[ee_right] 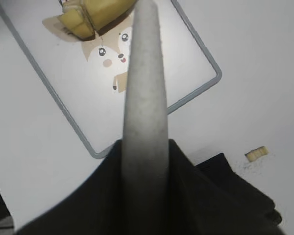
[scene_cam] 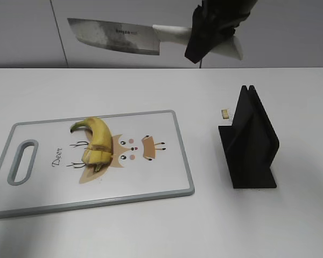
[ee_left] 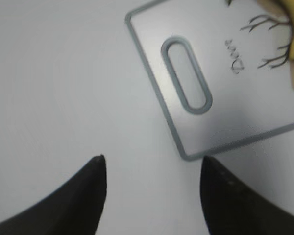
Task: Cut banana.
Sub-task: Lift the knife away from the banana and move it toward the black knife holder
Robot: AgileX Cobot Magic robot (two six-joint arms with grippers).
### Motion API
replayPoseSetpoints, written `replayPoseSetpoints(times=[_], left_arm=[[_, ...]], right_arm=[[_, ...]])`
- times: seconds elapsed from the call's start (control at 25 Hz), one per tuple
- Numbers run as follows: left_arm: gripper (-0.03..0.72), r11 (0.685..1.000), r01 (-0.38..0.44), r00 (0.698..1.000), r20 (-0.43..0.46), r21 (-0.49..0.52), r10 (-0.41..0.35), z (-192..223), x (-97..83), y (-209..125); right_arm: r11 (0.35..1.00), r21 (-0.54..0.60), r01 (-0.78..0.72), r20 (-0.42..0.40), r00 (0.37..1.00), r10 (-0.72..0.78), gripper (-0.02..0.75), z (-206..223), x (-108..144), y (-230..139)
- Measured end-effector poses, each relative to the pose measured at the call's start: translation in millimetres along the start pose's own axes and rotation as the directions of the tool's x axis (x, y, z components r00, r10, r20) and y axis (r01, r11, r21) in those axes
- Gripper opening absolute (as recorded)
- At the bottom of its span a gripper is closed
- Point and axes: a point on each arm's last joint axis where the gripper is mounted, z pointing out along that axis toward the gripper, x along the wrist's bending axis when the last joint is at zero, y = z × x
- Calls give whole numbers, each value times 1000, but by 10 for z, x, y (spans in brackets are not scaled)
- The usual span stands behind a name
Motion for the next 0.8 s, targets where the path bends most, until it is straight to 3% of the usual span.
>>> replayPoseSetpoints(times=[0.08, 0.2, 0.4, 0.64, 0.8], left_arm=[[578, 995, 60, 998, -12, 75, -59, -10, 6, -73], [578, 992, 97, 995, -14, 82, -97, -52, -3, -112], [577, 992, 127, 992, 19, 23, -127, -225, -92, -324], [577, 990, 139, 990, 34, -33, -138, -291, -239, -809], [577, 987, 142, 990, 29, -77, -140, -312, -332, -1164]], right_arm=[[997, -8, -73, 5, 997, 73, 171, -46, 15, 0], [988, -15, -153, 6, 988, 153, 171, -127, 61, -33], [969, -13, -248, 3, 969, 249, 171, -304, 215, -198], [916, -5, -402, 1, 916, 402, 171, -474, 418, -460], [867, -64, -495, 19, 868, 497, 171, -560, 493, -580]])
